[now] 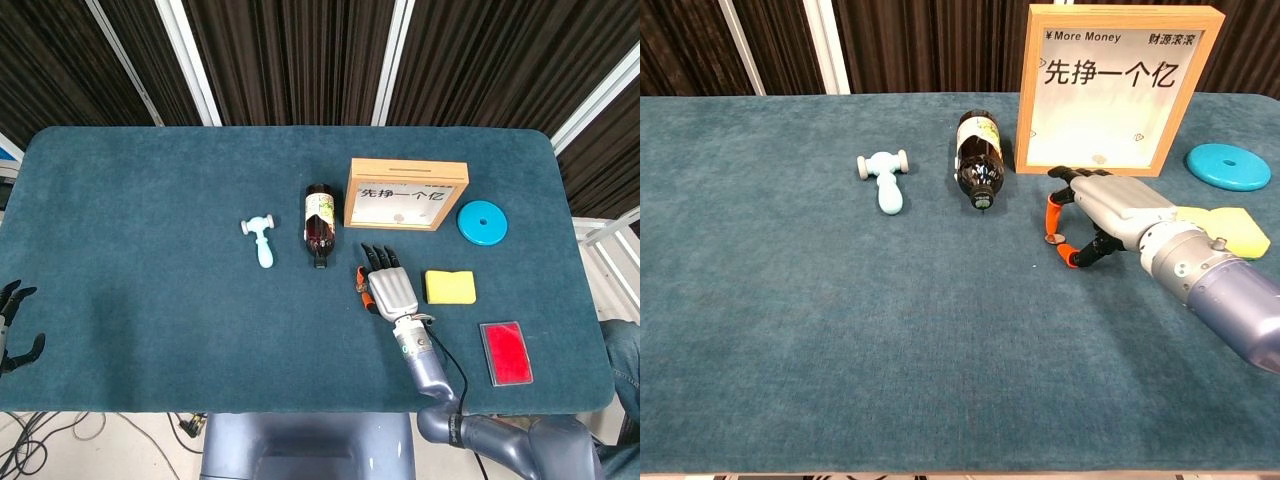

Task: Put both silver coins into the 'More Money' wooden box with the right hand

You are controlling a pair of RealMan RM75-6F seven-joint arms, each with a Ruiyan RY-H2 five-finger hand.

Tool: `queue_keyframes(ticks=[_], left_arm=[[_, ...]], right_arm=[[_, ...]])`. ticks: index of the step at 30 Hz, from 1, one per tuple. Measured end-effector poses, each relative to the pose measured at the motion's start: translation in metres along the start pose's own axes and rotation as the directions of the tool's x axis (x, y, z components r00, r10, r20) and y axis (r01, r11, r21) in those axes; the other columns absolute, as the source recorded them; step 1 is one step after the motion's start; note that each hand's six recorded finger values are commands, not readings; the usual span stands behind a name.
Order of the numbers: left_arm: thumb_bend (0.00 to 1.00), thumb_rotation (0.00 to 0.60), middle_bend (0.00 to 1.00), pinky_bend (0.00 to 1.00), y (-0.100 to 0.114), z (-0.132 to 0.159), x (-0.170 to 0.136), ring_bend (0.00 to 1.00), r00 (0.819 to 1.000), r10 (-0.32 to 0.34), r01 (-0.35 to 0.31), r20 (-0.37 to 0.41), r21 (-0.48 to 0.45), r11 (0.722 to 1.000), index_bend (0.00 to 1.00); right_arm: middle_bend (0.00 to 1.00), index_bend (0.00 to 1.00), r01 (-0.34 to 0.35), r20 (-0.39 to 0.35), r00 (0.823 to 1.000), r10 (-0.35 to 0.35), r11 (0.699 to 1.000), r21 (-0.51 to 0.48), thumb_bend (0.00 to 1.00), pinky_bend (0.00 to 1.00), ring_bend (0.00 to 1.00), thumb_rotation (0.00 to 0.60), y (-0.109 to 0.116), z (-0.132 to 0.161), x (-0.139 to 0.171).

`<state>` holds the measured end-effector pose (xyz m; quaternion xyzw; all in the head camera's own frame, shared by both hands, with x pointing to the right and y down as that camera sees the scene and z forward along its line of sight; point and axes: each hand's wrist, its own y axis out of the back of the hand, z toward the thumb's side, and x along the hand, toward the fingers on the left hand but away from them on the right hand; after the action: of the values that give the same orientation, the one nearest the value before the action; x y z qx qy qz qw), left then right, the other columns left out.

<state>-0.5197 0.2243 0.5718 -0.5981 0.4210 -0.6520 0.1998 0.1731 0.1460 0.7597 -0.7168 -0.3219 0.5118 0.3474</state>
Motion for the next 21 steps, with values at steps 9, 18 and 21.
queue_keyframes(ticks=[9,18,21], left_arm=[[0.40,0.600,0.00,0.03,0.0002,-0.0001,0.0001,0.00,1.000,-0.002,0.002,-0.003,0.001,1.000,0.16],[0.40,0.600,0.00,0.03,0.0001,-0.0003,0.0000,0.00,1.000,-0.003,0.003,-0.005,0.003,1.000,0.16],[0.40,0.600,0.00,0.03,0.0001,-0.0005,-0.0001,0.00,1.000,-0.004,0.004,-0.007,0.003,1.000,0.16]], right_arm=[[0.01,0.51,0.004,0.004,1.000,-0.004,1.000,-0.007,0.46,0.00,0.00,0.600,0.0012,-0.0001,-0.0005],[0.01,0.54,0.011,0.010,1.000,-0.011,1.000,-0.019,0.46,0.00,0.00,0.600,0.0029,0.0000,-0.0018],[0.01,0.54,0.012,0.011,1.000,-0.012,1.000,-0.022,0.46,0.00,0.00,0.600,0.0031,-0.0002,-0.0019]])
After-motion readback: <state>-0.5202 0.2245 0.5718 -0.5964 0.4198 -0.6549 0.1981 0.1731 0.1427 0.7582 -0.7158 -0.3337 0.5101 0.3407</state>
